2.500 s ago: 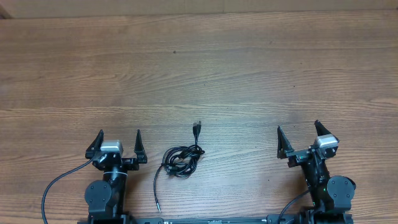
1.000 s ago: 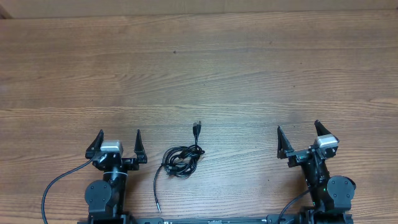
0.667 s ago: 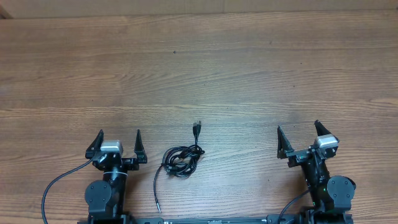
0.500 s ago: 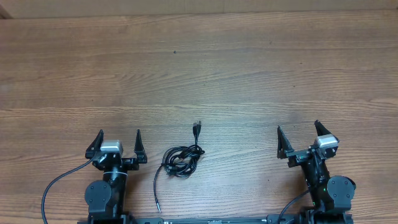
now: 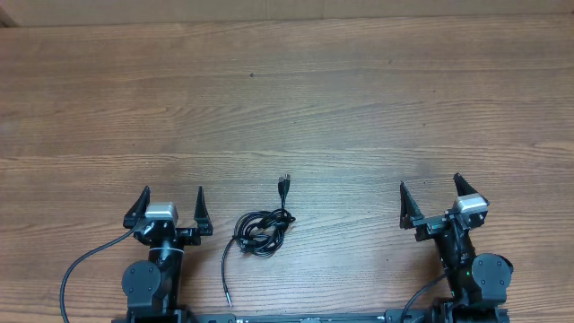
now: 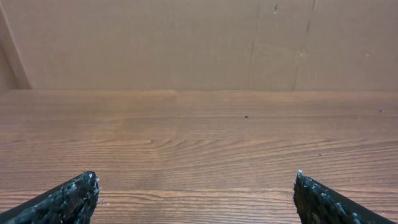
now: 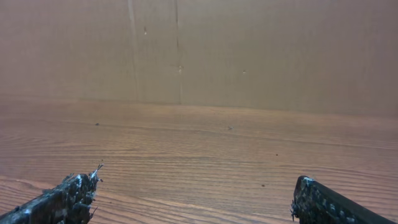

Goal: Untangle cables

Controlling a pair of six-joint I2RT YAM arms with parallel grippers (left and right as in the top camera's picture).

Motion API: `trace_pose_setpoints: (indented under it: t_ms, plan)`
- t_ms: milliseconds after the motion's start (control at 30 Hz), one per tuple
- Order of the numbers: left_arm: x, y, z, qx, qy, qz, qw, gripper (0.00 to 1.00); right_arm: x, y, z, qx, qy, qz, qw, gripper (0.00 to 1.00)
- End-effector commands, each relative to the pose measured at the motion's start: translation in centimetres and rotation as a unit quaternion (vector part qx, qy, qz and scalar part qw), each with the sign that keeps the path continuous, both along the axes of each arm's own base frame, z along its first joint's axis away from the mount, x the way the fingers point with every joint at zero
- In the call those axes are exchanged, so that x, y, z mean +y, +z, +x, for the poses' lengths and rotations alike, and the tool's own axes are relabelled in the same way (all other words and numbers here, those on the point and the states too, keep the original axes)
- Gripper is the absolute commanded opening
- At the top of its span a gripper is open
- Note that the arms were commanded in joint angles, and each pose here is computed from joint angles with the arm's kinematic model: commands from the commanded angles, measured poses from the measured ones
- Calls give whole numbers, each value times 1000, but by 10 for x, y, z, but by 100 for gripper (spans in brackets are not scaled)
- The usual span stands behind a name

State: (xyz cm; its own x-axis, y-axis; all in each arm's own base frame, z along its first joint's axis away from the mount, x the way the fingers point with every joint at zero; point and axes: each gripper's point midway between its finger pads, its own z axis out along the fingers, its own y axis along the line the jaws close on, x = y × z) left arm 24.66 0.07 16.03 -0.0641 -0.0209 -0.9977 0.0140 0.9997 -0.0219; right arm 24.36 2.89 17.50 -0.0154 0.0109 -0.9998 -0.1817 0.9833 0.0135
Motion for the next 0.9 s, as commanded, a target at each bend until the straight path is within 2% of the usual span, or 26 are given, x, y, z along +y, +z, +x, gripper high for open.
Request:
trace_pose_setpoints:
  t_ms: [0,300,433,867]
  plan:
    - [0,1,0,-5,-3,9,1000,100,-2,-1,0,-2,-7,1,1000,100]
    - [-1,2,-6,26,-5,4,1000,100,-2,-1,0,-2,-7,1,1000,100]
    - [-16,7,-8,23,-48,0,999,100,-2,-1,0,-2,-7,1,1000,100]
    - [-14,15,-15,41,-40,-1,998,100,-2,-1,0,-2,-7,1,1000,100]
